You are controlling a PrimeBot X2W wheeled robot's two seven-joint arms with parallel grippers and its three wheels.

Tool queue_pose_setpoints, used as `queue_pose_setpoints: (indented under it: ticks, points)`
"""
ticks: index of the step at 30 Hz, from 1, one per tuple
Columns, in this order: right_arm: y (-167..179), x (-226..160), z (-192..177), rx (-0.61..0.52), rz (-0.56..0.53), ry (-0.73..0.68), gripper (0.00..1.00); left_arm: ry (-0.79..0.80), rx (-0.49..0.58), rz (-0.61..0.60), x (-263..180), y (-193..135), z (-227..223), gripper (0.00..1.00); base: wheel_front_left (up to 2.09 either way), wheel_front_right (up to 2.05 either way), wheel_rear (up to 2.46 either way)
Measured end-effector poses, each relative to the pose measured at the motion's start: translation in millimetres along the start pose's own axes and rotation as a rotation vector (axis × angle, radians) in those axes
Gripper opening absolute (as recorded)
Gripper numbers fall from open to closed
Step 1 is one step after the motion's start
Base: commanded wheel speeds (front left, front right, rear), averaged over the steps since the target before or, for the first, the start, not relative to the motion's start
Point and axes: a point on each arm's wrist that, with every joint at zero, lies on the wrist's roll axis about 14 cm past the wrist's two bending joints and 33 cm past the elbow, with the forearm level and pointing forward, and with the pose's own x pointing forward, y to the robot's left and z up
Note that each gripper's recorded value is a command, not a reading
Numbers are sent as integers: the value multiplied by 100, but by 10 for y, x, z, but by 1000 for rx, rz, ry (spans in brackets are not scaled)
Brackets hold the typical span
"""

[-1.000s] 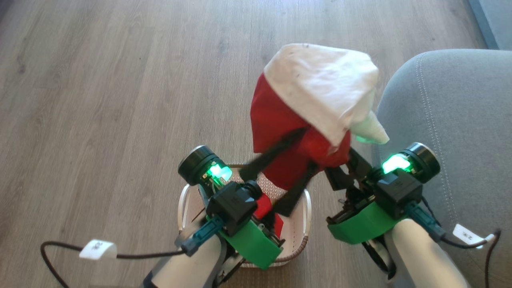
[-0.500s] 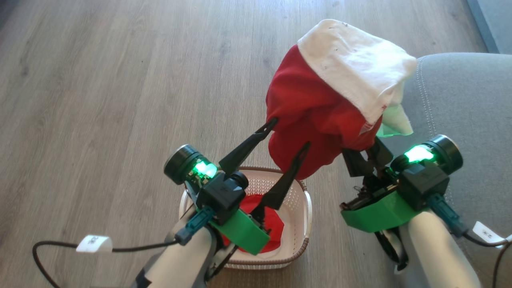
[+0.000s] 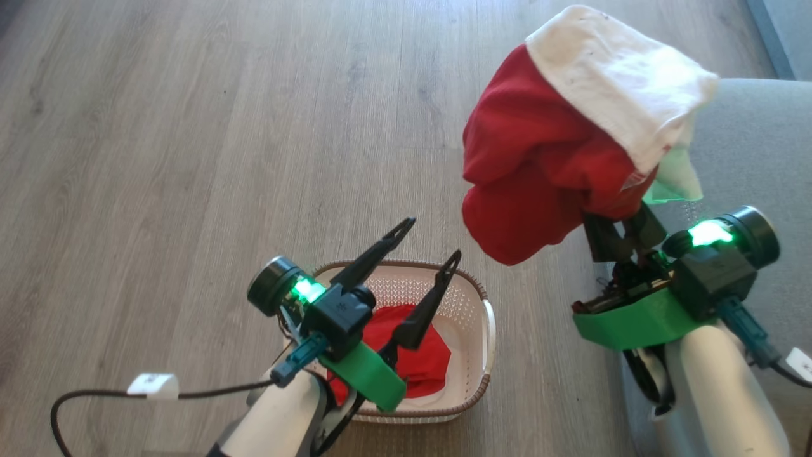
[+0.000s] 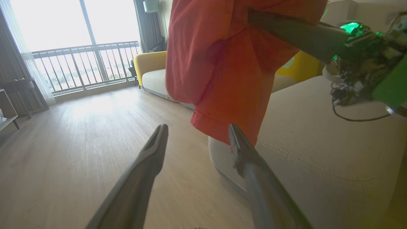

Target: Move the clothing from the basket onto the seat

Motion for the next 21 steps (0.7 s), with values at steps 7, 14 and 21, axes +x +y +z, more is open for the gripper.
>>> queue_pose_setpoints:
  ticks: [7, 14, 21]
  points:
    - [-154, -27, 43, -28, -41, -7, 0, 71, -7, -55, -165, -169, -213, 100, 0, 0, 0]
    - [-277, -50, 102, -46, -75, -20, 0, 124, -13, -111, -278, -342, -366, 100, 0, 0, 0]
    - [-368, -90, 106, -58, -101, -16, 0, 240, -20, -150, -454, -459, -708, 100, 0, 0, 0]
